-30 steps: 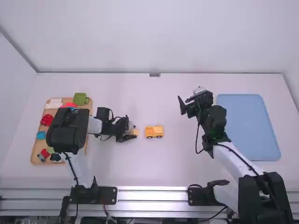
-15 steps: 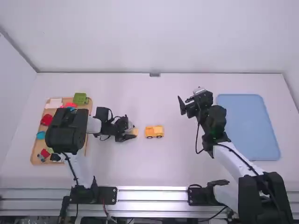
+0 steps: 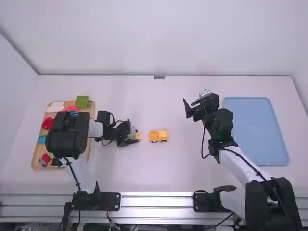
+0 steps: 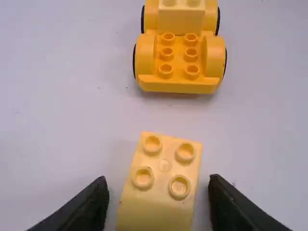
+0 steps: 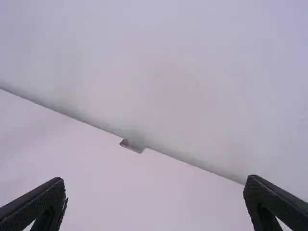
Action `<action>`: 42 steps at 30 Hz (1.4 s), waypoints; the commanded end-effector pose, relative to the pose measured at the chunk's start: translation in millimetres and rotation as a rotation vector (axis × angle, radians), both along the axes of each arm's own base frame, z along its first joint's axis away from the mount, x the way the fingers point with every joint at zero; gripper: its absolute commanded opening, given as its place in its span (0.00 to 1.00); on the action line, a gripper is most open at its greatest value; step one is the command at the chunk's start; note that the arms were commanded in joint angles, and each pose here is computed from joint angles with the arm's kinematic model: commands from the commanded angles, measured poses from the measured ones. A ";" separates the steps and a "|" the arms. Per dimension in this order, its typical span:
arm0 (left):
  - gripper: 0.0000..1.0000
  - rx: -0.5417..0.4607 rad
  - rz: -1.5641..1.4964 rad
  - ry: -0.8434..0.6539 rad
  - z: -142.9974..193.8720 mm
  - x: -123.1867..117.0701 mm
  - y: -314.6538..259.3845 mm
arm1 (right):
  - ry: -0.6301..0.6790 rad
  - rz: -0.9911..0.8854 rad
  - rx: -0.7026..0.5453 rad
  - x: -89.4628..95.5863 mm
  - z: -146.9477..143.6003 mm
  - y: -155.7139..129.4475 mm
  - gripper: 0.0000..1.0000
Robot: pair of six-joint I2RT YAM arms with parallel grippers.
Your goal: Assemble lego blocks to make yellow taxi
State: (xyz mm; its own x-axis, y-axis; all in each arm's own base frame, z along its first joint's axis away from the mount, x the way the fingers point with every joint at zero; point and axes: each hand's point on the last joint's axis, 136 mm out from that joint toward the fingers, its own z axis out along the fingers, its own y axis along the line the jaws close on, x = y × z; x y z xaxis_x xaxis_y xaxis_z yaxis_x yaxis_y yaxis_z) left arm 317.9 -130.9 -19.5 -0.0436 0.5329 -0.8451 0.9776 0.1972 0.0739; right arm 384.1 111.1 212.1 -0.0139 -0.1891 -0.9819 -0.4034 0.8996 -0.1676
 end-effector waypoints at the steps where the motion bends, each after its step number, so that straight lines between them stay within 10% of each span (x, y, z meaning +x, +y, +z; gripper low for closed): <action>1: 0.48 0.002 -0.009 0.012 -5.0 -6.0 -0.9 | -0.008 -0.005 0.007 -2.3 3.4 -0.9 0.98; 17: 0.11 -0.092 -0.033 -0.015 26.6 -2.4 -18.6 | 0.000 -0.058 0.005 0.9 1.5 -9.6 0.98; 29: 0.11 0.020 -0.037 -0.054 63.0 -6.6 -42.7 | 0.088 0.378 -0.211 -41.3 -50.4 37.4 0.98; 42: 0.10 -0.022 -0.084 -0.037 70.7 -17.2 -58.3 | 0.147 0.847 -0.122 -71.3 -110.3 64.0 0.99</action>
State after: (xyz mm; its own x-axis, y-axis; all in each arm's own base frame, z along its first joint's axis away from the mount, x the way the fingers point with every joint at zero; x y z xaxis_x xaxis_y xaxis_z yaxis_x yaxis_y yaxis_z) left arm 304.9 -183.8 47.4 0.0187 0.5171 -0.8557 0.9862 0.1311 0.1008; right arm 317.5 163.4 91.5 -0.0452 -0.3474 -0.9366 -0.9178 0.3846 -0.0983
